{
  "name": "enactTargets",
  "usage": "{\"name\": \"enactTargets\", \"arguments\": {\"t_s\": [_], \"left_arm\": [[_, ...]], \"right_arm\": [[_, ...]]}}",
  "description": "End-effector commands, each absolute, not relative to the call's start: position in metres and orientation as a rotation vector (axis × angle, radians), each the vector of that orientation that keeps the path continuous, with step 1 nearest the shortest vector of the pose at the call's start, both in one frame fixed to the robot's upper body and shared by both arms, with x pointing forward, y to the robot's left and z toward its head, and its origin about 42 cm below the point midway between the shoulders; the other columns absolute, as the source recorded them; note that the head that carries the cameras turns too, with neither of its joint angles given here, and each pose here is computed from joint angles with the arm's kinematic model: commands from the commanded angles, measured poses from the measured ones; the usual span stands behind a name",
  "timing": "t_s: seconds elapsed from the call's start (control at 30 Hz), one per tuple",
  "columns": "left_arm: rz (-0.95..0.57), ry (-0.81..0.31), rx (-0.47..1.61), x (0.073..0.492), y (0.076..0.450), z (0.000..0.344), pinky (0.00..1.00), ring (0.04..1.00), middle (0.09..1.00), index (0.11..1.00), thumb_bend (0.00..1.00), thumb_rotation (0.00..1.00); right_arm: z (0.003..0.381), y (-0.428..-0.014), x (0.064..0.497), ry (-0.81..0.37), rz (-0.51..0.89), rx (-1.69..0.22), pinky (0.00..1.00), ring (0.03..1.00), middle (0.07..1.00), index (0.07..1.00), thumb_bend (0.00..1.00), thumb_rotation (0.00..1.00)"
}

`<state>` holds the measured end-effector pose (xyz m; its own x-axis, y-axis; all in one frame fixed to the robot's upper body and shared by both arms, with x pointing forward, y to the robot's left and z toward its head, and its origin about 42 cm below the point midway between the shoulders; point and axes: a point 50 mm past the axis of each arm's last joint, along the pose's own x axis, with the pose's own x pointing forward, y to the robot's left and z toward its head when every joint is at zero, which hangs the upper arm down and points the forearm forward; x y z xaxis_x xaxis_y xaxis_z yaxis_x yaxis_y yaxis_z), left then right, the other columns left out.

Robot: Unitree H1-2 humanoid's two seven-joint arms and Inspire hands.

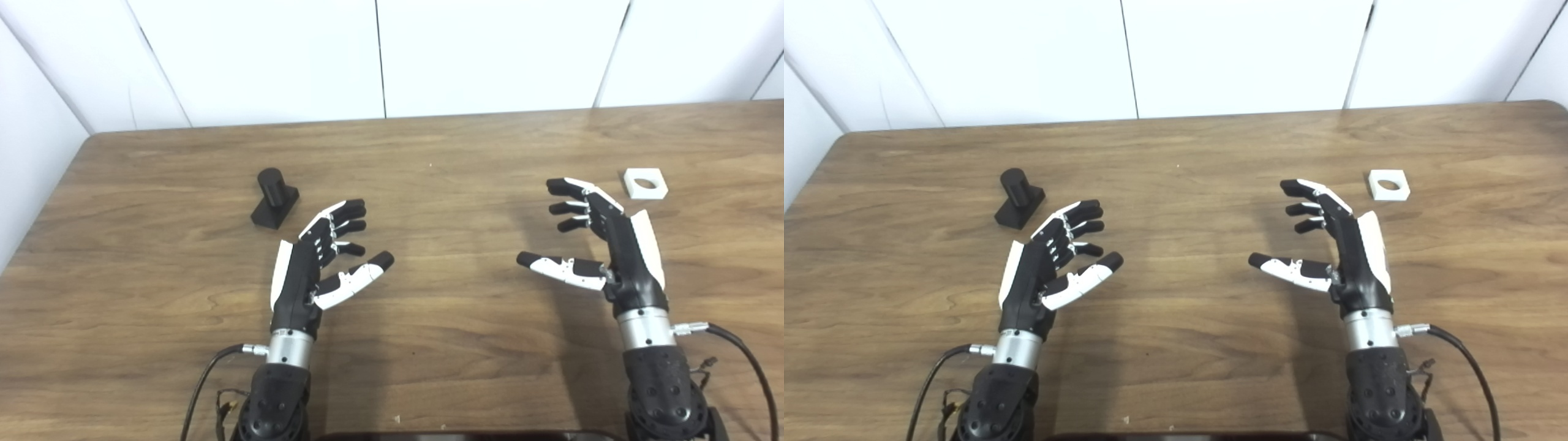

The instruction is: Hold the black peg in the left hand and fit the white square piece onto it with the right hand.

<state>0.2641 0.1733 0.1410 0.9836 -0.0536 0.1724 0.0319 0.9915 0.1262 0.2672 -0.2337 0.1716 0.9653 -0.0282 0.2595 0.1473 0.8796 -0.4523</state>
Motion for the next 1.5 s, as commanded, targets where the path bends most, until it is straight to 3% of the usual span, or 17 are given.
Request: {"name": "enactTargets", "arguments": {"t_s": [0.0,0.2,0.4,0.87,1.17,1.47], "left_arm": [[-0.041,-0.248,0.117,0.267,0.171,0.157,0.57,0.745,0.774,0.743,0.81,0.28],[-0.037,-0.245,0.126,0.268,0.162,0.155,0.59,0.732,0.767,0.736,0.80,0.30],[-0.044,-0.234,0.132,0.271,0.143,0.149,0.57,0.714,0.761,0.731,0.82,0.30],[0.035,-0.242,0.168,0.275,0.139,0.149,0.55,0.679,0.730,0.702,0.81,0.27],[0.115,-0.298,0.312,0.272,0.150,0.167,0.50,0.632,0.705,0.675,0.76,0.22],[0.294,-0.352,0.534,0.278,0.178,0.204,0.59,0.695,0.714,0.655,0.76,0.21]], "right_arm": [[0.185,-0.229,0.269,-0.341,-0.102,-0.465,0.56,0.674,0.757,0.735,0.71,0.09],[0.184,-0.237,0.267,-0.336,-0.112,-0.489,0.54,0.678,0.767,0.744,0.68,0.11],[0.183,-0.250,0.267,-0.325,-0.115,-0.459,0.55,0.687,0.779,0.753,0.64,0.01],[0.178,-0.257,0.269,-0.323,-0.132,-0.449,0.51,0.656,0.747,0.730,0.64,0.00],[0.176,-0.258,0.268,-0.317,-0.130,-0.449,0.50,0.646,0.735,0.721,0.64,0.03],[0.178,-0.256,0.269,-0.317,-0.129,-0.443,0.49,0.638,0.734,0.715,0.63,0.02]]}}
